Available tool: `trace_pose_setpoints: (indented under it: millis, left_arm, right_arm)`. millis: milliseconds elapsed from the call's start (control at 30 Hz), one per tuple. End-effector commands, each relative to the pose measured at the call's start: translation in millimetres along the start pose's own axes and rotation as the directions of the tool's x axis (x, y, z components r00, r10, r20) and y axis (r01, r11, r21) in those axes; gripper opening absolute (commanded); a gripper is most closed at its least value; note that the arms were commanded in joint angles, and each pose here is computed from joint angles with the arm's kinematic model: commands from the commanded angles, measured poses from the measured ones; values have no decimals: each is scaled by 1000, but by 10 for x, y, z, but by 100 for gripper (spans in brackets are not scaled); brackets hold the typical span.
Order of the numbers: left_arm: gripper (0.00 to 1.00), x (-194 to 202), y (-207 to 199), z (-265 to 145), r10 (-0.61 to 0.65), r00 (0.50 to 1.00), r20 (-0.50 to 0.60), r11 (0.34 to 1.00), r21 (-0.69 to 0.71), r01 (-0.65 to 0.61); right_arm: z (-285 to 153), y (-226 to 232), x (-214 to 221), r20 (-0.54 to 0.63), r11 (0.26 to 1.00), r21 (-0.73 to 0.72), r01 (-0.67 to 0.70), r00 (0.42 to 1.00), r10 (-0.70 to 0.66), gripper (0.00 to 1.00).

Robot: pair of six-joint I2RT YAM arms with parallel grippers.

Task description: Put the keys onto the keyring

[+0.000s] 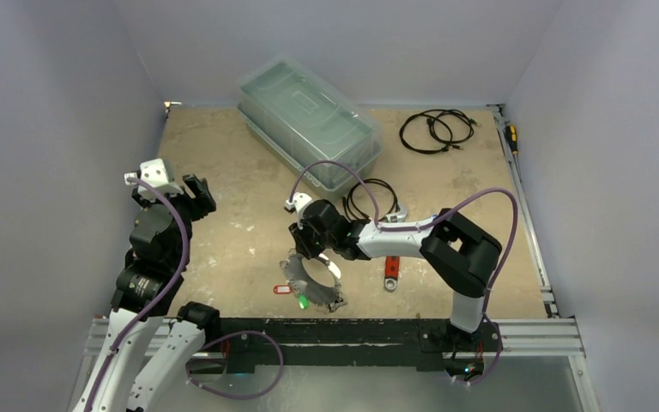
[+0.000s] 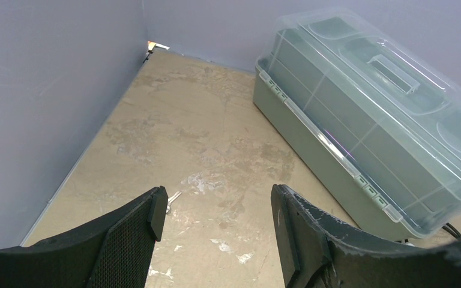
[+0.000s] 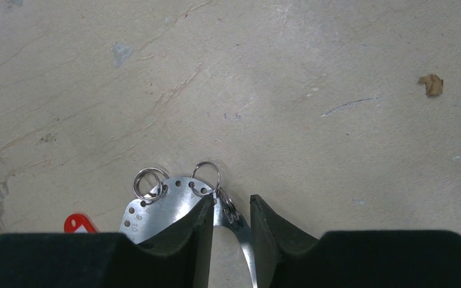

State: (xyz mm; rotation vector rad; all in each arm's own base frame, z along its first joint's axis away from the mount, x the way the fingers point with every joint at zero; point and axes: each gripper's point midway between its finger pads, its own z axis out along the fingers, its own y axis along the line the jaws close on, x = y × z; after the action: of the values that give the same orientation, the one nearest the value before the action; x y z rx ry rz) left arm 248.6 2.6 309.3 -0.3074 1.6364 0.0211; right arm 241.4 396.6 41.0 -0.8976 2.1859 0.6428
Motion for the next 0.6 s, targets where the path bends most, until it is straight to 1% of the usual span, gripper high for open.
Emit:
trace_pose_setpoints:
  millis: [0,133,200,267,367,567]
  left_arm:
    - [66,-56,-49,16,7,1000,22,1000,22,-8]
    - [66,-56,-52,19,7,1000,22,1000,22,-8]
    - [66,-49,-50,23,8,1000,20,1000,21,-9]
    - [66,-47,-50,22,9,1000,19,1000,21,-9]
    - [66,-49,-52,22,10,1000,20,1000,22,-10]
    - [66,-48,-49,26,10,1000,19,1000,20,-11]
  right_arm:
    - [32,65,-224,47,999,-34,16,999,-14,31]
    - [53,68,-196,34,999,-38,18,999,-17,30]
    - [57,63,-185,29,999,-37,19,999,-17,26]
    - [53,57,-181,28,999,-35,20,999,-19,14]
    - [42,39,-186,27,999,-25,24,999,-24,0]
    - [-102,61,-287,50,999,-29,38,998,-36,0]
